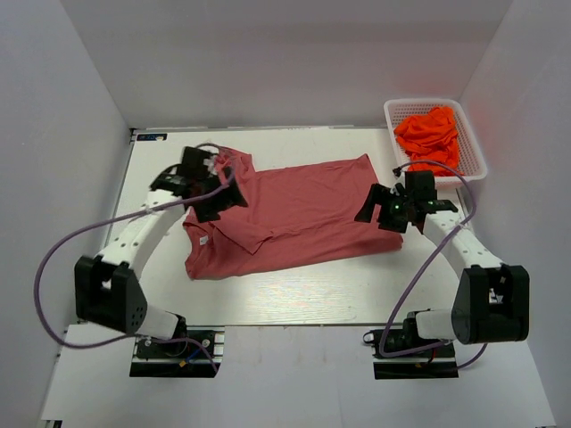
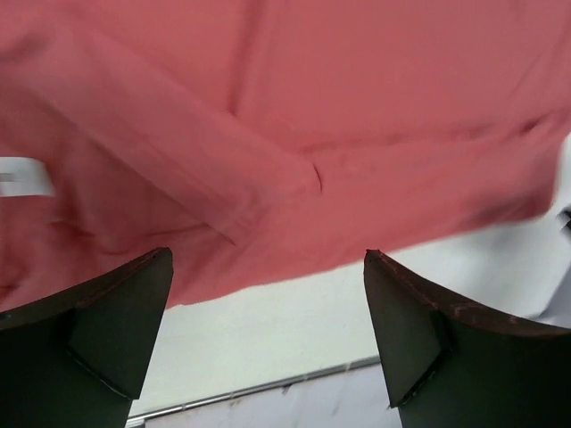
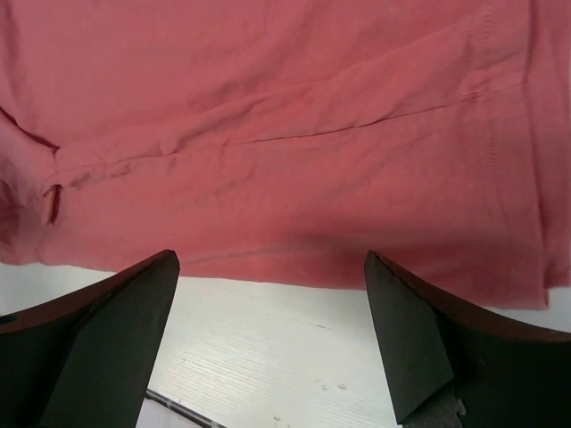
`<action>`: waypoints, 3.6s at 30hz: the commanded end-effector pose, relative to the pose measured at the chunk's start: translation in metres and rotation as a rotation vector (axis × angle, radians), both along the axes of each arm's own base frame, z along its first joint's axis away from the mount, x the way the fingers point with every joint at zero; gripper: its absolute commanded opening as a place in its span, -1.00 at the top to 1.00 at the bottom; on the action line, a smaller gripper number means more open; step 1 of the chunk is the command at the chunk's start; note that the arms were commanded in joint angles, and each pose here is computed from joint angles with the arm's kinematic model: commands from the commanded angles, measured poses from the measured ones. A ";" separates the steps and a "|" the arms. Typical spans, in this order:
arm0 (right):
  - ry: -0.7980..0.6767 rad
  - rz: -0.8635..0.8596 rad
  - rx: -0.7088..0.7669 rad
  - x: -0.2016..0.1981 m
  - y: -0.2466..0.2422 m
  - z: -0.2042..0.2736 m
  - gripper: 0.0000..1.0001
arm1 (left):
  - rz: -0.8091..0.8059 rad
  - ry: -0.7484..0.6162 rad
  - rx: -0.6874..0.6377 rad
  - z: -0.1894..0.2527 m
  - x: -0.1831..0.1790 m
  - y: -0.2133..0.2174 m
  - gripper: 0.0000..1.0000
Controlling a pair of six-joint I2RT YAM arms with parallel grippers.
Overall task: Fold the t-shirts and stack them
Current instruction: Fold the flattened tshirt in 1/3 of the way
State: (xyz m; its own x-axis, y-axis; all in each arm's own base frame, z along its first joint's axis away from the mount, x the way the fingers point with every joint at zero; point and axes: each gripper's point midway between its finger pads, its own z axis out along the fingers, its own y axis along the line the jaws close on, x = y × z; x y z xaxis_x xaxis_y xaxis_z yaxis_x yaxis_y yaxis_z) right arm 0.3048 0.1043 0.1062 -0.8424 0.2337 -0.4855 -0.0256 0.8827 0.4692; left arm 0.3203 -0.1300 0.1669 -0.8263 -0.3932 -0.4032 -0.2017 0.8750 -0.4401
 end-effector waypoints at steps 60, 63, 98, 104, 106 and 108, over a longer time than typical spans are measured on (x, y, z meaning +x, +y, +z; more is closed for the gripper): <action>0.235 -0.054 -0.054 -0.019 -0.002 -0.085 -0.81 | -0.224 0.197 0.554 -0.115 -0.016 -0.054 0.72; 0.235 -0.055 -0.059 -0.018 -0.003 -0.084 -0.81 | -0.229 0.202 0.544 -0.116 -0.016 -0.057 0.61; 0.220 -0.063 -0.099 -0.014 -0.010 -0.079 -0.81 | -0.405 -0.131 0.606 -0.085 0.109 -0.115 -1.00; 0.174 -0.061 -0.117 -0.008 -0.013 -0.066 -0.81 | -0.316 -0.169 0.550 -0.041 0.095 -0.106 -1.00; 0.148 -0.070 -0.145 -0.006 -0.018 -0.057 -0.81 | -0.275 -0.154 0.524 -0.038 0.079 -0.097 -1.00; 0.109 -0.078 -0.157 -0.002 -0.021 -0.045 -0.81 | -0.208 -0.189 0.450 -0.013 0.064 -0.091 -1.00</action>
